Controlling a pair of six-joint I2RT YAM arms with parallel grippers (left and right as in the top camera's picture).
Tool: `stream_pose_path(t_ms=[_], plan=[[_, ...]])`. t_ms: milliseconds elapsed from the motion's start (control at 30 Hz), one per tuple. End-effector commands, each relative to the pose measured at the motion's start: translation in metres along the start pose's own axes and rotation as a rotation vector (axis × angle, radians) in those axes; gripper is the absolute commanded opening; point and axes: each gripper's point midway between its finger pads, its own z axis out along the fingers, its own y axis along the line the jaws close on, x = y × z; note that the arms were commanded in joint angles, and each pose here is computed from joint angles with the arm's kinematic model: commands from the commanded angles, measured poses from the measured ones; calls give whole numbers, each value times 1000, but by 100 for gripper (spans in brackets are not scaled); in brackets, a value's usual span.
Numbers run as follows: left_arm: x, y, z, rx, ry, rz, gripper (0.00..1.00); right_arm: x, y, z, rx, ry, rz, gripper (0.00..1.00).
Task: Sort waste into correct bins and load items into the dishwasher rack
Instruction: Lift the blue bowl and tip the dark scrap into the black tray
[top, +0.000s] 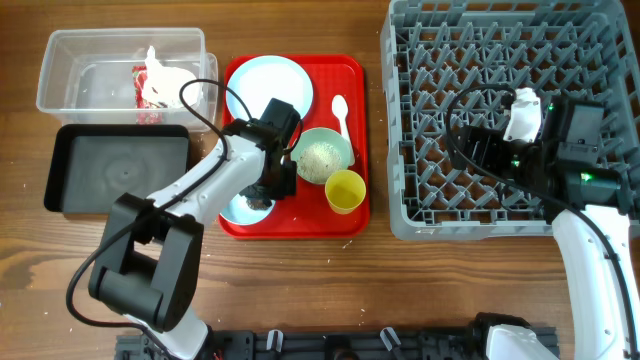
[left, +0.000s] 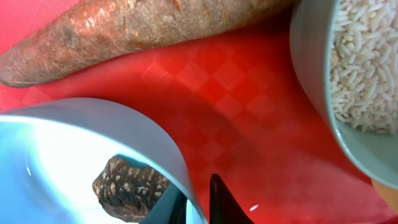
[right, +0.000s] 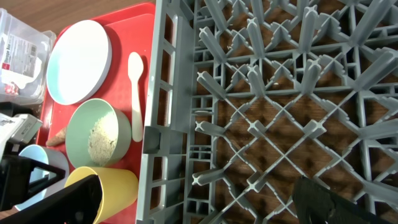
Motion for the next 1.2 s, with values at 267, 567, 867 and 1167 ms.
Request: stream_pose_path(t_ms=[267,567,867,1167], plan=[[12,-1,-21,24,92,-45,4,-8,1,-3,5,-16,1,100],[-36,40,-127,464,-94,-217,4,-9,1,-3,5,-20,-2,100],[-66,201,-148,825,-399,-480,4,-9,1,-3,5,-20,-1,100],[-72,259,-144,1339,-516,-708,4,-8,1,-3,5,-19,-1,100]])
